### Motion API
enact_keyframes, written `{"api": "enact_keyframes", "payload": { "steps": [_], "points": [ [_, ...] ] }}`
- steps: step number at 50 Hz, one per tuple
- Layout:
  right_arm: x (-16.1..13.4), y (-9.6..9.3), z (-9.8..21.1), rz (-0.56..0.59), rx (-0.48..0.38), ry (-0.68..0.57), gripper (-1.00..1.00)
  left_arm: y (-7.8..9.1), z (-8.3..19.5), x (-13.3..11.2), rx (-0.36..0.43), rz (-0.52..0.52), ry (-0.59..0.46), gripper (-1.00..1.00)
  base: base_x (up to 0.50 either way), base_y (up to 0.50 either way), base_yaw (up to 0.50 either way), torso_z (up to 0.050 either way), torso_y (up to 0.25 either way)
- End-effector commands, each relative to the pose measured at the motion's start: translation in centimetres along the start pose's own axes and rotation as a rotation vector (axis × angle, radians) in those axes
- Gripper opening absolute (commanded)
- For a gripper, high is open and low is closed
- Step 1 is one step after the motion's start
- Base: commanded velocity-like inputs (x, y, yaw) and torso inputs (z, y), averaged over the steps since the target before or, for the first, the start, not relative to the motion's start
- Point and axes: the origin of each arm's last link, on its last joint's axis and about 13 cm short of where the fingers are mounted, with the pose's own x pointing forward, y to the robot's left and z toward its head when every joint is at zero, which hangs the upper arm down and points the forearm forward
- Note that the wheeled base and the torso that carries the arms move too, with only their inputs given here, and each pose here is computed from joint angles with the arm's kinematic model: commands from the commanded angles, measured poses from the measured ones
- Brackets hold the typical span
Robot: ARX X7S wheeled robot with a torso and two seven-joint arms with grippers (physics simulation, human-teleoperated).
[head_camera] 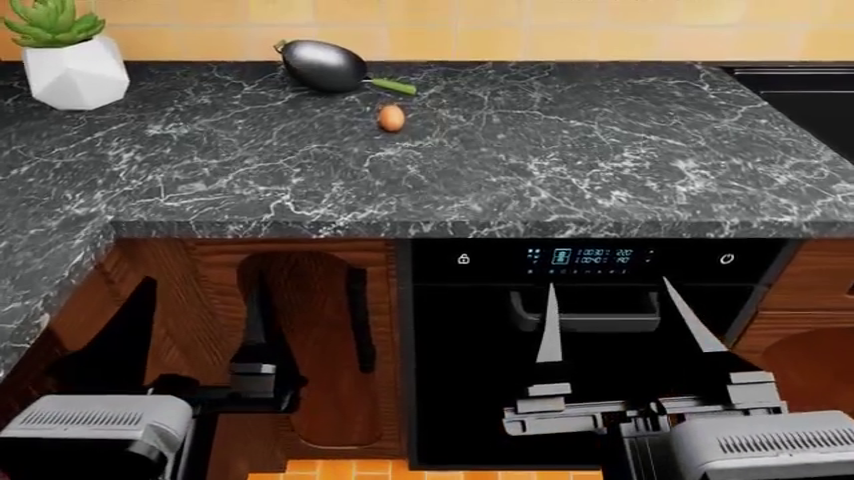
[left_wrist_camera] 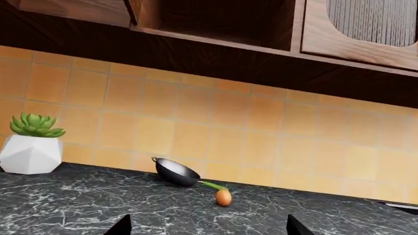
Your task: Pick the egg from the counter and place it in the cabinet.
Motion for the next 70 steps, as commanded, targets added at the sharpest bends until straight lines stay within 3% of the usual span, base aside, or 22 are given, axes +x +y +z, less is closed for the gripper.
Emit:
{"api": "enact_keyframes", "payload": {
  "steps": [1,70],
  "points": [
    [-0.10,0.11,0.18,0.005,-0.002,-0.005,1.00,0.03,0.15,-0.08,-0.006,-0.001,-0.003,1.00,0.50,0.00,0.00,0.000,0.000],
    [-0.27,0.54,0.80,0.019,0.004,-0.020,1.00,0.21,0.71,-0.19,-0.013,0.003,-0.014,1.00,0.50,-0.01,0.00,0.000,0.001]
  ]
}}
